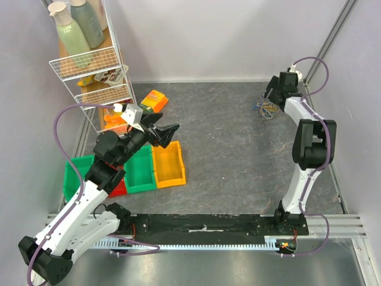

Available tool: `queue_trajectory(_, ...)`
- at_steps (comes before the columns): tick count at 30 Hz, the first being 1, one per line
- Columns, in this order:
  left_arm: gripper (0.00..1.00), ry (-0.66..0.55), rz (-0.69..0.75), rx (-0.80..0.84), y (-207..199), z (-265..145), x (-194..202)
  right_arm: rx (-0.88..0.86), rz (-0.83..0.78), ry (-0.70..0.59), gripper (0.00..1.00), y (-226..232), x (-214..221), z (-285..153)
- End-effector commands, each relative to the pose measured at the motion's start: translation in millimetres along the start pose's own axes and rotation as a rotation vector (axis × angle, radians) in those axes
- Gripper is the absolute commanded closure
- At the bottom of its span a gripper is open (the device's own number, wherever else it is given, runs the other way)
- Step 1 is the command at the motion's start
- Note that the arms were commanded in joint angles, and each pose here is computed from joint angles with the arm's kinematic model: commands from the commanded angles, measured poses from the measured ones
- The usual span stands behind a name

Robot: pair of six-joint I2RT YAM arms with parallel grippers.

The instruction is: Untangle the cables

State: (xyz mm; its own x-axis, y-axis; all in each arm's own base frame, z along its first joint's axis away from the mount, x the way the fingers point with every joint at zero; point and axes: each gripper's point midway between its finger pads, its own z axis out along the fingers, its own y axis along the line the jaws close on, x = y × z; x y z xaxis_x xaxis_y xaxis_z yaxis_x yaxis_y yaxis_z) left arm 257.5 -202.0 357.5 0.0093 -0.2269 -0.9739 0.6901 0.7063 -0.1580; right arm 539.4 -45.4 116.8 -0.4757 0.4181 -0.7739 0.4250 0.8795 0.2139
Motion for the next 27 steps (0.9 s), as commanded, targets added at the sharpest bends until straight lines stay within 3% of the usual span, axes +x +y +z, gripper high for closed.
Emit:
queue_trajectory(1, 0.15, -0.016, -0.011, 0.052, -8.6, 4.1, -5.4, -0.145, 0.030, -0.019, 0.29, 44.5, -22.9, 21.4)
queue_trajectory(2, 0.15, -0.011, -0.012, 0.051, -7.9, 4.9, -3.9, -0.175, 0.040, 0.016, 0.40, 50.5, -13.1, 22.5)
queue_trajectory(5, 0.15, 0.005, -0.029, 0.068, -10.6, 7.5, 0.8, -0.248, 0.036, 0.077, 0.49, 66.8, 21.3, 8.5)
queue_trajectory(11, 0.18, 0.052, -0.063, 0.115, -17.3, 14.3, 12.6, -0.360, -0.005, 0.173, 0.83, 70.4, 89.2, -60.6)
queue_trajectory(15, 0.19, 0.103, -0.103, 0.159, -23.3, 20.9, 26.0, -0.545, -0.013, 0.284, 0.92, 82.8, 138.6, -128.5)
queue_trajectory(18, 0.24, 0.165, -0.143, 0.207, -29.8, 27.4, 40.7, -0.691, -0.016, 0.348, 0.91, 88.5, 176.4, -188.0)
queue_trajectory(20, 0.27, 0.198, -0.172, 0.231, -33.1, 30.9, 48.4, -0.649, -0.076, 0.314, 0.84, 72.6, 174.3, -206.4)
queue_trajectory(22, 0.28, 0.216, -0.192, 0.255, -37.3, 32.3, 52.2, -0.526, -0.108, 0.212, 0.67, 48.4, 147.2, -210.9)
queue_trajectory(24, 0.28, 0.227, -0.204, 0.274, -40.2, 33.4, 55.8, -0.488, -0.120, 0.134, 0.42, 40.7, 121.9, -215.0)
queue_trajectory(27, 0.28, 0.263, -0.220, 0.282, -40.1, 36.8, 66.6, -0.418, -0.144, 0.102, 0.30, 36.4, 100.0, -209.4)
